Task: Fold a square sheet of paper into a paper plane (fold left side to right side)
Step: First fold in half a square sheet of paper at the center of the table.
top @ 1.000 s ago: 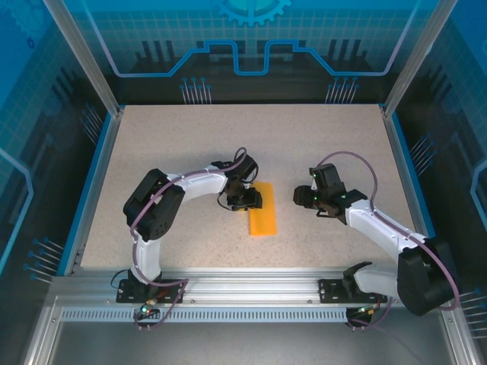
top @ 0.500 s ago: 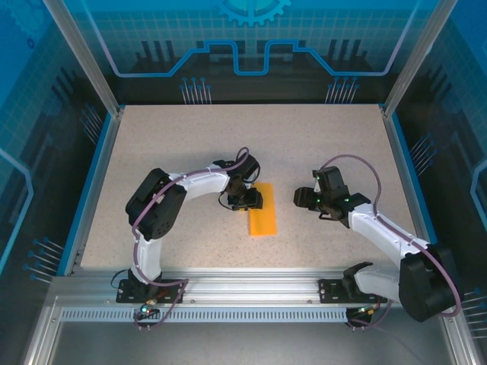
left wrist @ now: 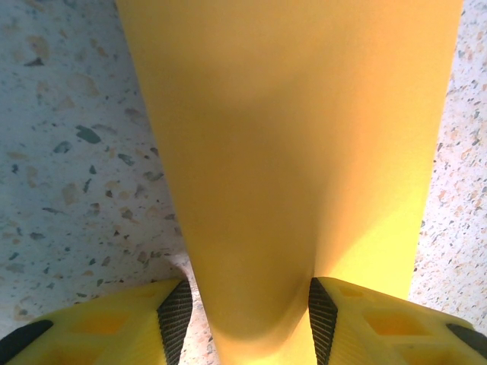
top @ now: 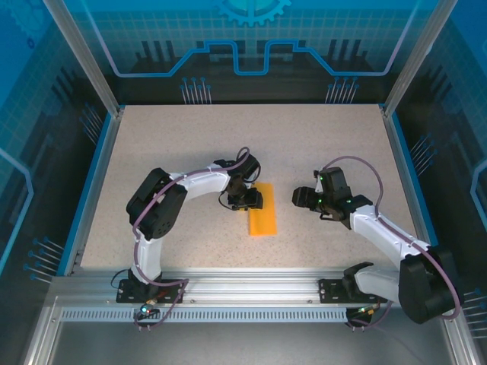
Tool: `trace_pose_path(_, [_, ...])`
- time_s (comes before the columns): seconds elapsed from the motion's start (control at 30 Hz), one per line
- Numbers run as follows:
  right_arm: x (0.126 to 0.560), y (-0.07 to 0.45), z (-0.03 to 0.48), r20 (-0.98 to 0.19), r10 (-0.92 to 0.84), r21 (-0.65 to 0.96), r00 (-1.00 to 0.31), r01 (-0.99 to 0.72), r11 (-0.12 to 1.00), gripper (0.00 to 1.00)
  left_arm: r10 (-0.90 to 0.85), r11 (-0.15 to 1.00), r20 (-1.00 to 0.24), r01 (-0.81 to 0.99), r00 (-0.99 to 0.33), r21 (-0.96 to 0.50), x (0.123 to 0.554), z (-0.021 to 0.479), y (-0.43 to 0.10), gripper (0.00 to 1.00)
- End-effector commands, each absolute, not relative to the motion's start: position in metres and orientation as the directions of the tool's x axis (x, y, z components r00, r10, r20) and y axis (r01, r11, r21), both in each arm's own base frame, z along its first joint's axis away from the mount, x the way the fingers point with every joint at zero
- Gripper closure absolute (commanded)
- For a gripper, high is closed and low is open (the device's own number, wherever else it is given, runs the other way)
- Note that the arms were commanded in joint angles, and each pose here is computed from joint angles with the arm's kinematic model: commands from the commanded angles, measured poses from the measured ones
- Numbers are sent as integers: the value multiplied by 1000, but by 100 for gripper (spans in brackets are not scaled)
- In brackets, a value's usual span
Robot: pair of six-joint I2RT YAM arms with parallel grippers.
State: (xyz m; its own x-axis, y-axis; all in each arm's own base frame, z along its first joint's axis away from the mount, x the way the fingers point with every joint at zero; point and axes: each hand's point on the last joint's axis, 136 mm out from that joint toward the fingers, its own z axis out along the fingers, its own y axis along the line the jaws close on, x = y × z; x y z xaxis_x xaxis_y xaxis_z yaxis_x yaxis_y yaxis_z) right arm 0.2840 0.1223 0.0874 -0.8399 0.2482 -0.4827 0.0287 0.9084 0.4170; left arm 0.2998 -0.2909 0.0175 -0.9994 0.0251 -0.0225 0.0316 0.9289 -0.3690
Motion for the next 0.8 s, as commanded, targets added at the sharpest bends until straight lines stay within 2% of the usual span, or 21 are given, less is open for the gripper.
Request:
trace_pose_path(0.0, [284, 121, 90, -484, 268, 437, -833, 36, 899, 34, 87, 938, 25, 74, -996, -338, 283, -15, -297, 50])
trace_pose_path(0.2, [284, 120, 89, -482, 266, 432, -835, 38, 901, 33, 99, 952, 11, 92, -995, -291, 284, -15, -290, 50])
trace_pose_path(0.77, [285, 122, 86, -474, 263, 437, -841, 34, 899, 33, 102, 953, 9, 96, -995, -287, 285, -15, -291, 49])
